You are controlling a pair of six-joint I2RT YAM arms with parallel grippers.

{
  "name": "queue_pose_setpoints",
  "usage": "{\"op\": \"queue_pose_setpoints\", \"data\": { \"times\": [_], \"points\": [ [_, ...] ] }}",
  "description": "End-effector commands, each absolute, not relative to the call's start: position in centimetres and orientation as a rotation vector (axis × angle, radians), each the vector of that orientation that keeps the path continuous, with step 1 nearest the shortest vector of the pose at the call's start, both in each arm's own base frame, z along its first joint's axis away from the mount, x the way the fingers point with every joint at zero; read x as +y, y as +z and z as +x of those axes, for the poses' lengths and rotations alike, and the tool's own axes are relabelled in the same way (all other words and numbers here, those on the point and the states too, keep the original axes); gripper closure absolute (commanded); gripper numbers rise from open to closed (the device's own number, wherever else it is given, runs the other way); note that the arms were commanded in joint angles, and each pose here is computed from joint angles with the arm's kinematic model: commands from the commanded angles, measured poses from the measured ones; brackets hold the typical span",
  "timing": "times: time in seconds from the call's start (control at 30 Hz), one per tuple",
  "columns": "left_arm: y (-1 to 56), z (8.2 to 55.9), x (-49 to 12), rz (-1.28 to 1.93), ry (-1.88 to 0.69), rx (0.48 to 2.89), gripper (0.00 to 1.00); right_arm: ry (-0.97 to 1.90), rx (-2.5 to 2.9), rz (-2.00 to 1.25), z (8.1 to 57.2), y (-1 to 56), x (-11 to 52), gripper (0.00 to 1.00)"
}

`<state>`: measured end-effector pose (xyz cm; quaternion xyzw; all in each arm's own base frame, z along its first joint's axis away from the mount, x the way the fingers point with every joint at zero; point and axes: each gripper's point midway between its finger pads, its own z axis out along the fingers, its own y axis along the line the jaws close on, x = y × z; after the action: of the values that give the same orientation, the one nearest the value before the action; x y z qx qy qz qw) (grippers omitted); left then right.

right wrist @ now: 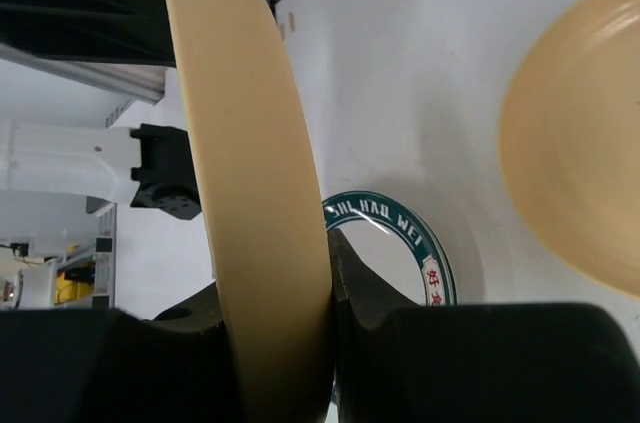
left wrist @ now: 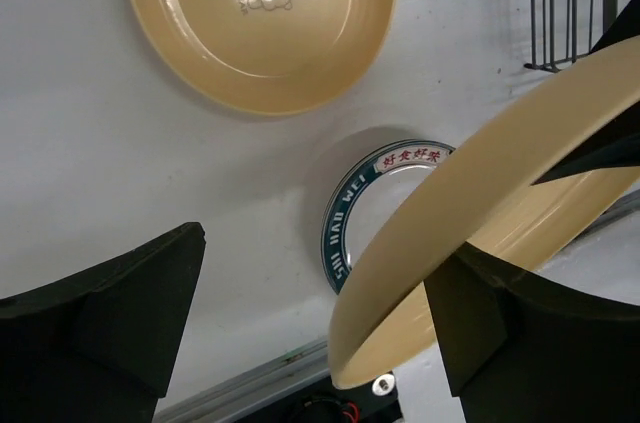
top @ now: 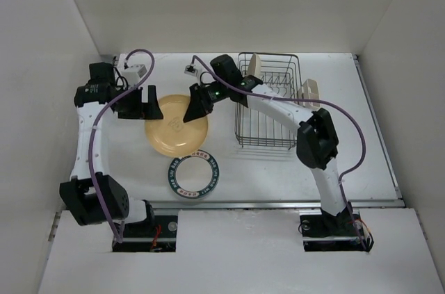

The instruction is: Unload the plates from the dish rack

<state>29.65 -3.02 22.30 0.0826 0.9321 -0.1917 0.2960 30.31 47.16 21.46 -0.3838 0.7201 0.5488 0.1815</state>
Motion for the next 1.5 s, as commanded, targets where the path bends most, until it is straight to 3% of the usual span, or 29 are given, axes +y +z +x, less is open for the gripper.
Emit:
{"op": "queue_pose_setpoints", "data": {
  "times": [0.0,0.03,0.17,0.2,0.23,0.3,0.33,0.4,0.43,0.5,0.53,0.7,0.83,1.0,1.03,1.07,1.1,1.2,1.33,1.43,1.47],
  "points": [
    [21.8,29.5,-4.3,0.297,-0.586,2.479,0.16,1.635,1.816,-1.156,29.6,27.1,47.1,1.00],
    [21.9,29.4,-4.9,0.318,-0.606,2.473,0.21,1.637,1.828,-1.154,29.7,26.5,47.2,1.00],
    [21.6,29.1,-5.9,0.354,-0.658,2.490,0.75,1.648,1.848,-1.154,29.5,25.8,47.7,1.00],
    [22.0,29.2,-6.1,0.360,-0.671,2.476,0.96,1.611,1.863,-1.127,30.2,25.5,47.9,1.00],
    [21.8,29.3,-6.1,0.344,-0.679,2.487,1.00,1.590,1.871,-1.112,30.5,25.7,47.9,1.00],
    [21.7,29.5,-5.3,0.291,-0.611,2.514,1.00,1.525,1.908,-1.063,31.5,25.6,47.9,0.99],
    [21.3,29.9,-4.8,0.265,-0.581,2.532,1.00,1.448,1.954,-1.006,32.6,25.1,47.8,0.94],
    [20.5,30.6,-4.1,0.181,-0.534,2.573,1.00,1.347,1.987,-0.935,34.3,25.2,47.7,0.66],
    [20.4,31.4,-3.4,0.154,-0.492,2.590,1.00,1.294,2.006,-0.899,35.0,25.2,47.5,0.36],
    [20.1,32.2,-3.2,0.118,-0.489,2.608,1.00,1.133,2.063,-0.752,38.0,25.4,46.2,0.18],
    [20.5,32.9,-3.3,0.089,-0.494,2.602,1.00,1.084,2.086,-0.663,39.2,25.9,45.1,0.00],
    [17.5,36.9,-2.6,0.007,-0.496,2.679,1.00,0.722,2.030,-0.247,44.9,30.5,37.1,0.00],
    [14.7,39.3,-2.3,-0.031,-0.487,2.753,1.00,0.431,1.962,-0.020,45.9,34.7,30.3,0.00],
    [11.6,40.5,-1.6,-0.039,-0.397,2.837,0.98,0.065,1.972,0.150,47.0,33.8,23.5,0.00],
    [10.6,40.5,-1.9,-0.005,-0.380,2.863,0.92,0.000,1.965,0.187,47.4,33.4,22.0,0.00],
    [10.2,40.4,-1.5,0.002,-0.349,2.876,0.73,-0.023,1.985,0.188,48.0,32.1,21.9,0.00],
    [10.1,40.4,-1.6,0.047,-0.315,2.879,0.62,-0.023,2.006,0.172,48.5,31.3,21.9,0.00],
    [9.0,40.4,-1.0,0.110,-0.186,2.915,0.39,-0.012,2.070,0.182,50.3,28.5,21.5,0.00],
    [8.8,39.9,-0.5,0.166,-0.055,2.941,0.33,0.053,2.114,0.199,52.2,26.0,21.6,0.00],
    [10.0,39.5,-0.1,0.145,-0.024,2.925,0.32,0.077,2.159,0.177,52.9,23.8,22.2,0.12],
    [10.3,39.3,-0.2,0.131,-0.025,2.918,0.32,0.077,2.159,0.176,53.1,23.6,22.3,0.21]
  ]
}}
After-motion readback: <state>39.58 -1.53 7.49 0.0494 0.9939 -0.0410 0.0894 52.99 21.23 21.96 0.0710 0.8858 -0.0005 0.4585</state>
